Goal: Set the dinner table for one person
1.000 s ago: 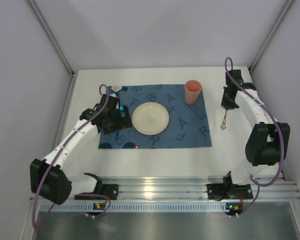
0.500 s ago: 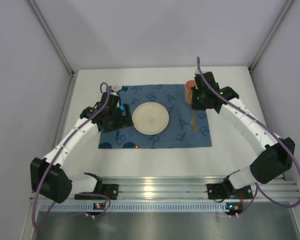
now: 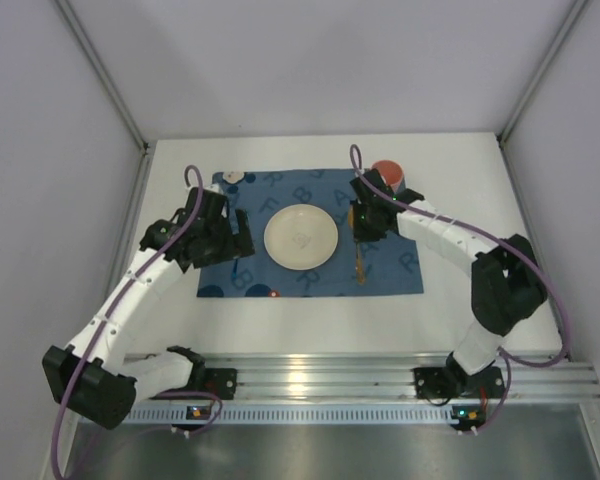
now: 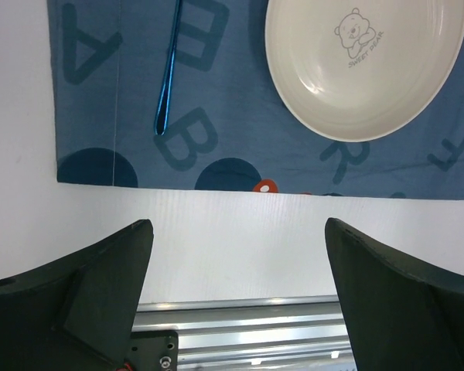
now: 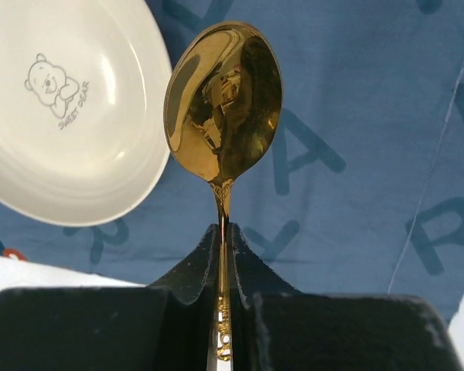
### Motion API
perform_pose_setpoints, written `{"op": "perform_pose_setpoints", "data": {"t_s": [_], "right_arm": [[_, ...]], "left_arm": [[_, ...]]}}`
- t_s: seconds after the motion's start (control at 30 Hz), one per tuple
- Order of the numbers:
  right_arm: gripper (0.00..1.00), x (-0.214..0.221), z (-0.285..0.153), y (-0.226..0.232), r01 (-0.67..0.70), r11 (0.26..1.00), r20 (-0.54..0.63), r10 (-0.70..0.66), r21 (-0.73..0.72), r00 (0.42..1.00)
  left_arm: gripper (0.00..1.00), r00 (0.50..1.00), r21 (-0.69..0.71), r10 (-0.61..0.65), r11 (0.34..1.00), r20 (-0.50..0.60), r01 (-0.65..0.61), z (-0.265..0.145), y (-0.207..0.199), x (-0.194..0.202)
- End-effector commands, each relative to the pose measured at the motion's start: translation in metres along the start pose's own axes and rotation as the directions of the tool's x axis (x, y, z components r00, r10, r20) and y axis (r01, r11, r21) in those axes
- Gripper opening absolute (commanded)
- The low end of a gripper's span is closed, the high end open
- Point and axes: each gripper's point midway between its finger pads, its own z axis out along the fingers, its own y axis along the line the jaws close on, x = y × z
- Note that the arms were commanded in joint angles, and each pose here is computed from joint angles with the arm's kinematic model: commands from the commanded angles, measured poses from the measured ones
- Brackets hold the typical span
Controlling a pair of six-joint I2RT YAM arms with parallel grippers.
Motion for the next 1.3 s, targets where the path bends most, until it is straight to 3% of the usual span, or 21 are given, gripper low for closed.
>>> {"op": "perform_pose_setpoints", "data": {"t_s": [0.0, 0.4, 0.87, 0.97, 1.1, 1.27], "right_arm": [[0.0, -0.023, 0.013, 0.022, -0.012, 0.999, 0.079, 0.016, -0.051, 0.997], [0.0, -0.028, 0.06, 0.012, -0.007, 0.997, 0.061, 0.003, 0.072, 0.998], [0.04, -0.062, 0.05, 0.004, 0.014, 0.987, 0.144, -0.037, 0.159, 0.989], [0.14, -0.062, 0.05, 0.001, 0.02, 0.983, 0.134, -0.045, 0.182, 0.99], [0.43, -0.058, 0.052, -0.001, 0.023, 0.982, 0.122, -0.047, 0.189, 0.991], [0.46, -0.056, 0.05, -0.002, 0.025, 0.982, 0.115, -0.048, 0.188, 0.992]], "left_arm": [[0.98, 0.999, -0.032, 0.025, 0.999, 0.03, -0.024, -0.021, 0.01, -0.001], [0.98, 0.999, -0.055, 0.018, 0.998, 0.027, -0.016, -0.033, 0.016, 0.0], [0.98, 1.0, -0.034, -0.001, 0.999, 0.018, 0.002, -0.026, 0.003, -0.01], [0.98, 1.0, -0.035, -0.003, 0.999, 0.019, 0.004, -0.025, 0.003, -0.011], [0.98, 1.0, -0.036, -0.012, 0.999, 0.023, 0.013, -0.027, 0.003, -0.011], [0.98, 0.999, -0.033, -0.028, 0.999, 0.024, 0.029, -0.027, 0.003, -0.01]]}}
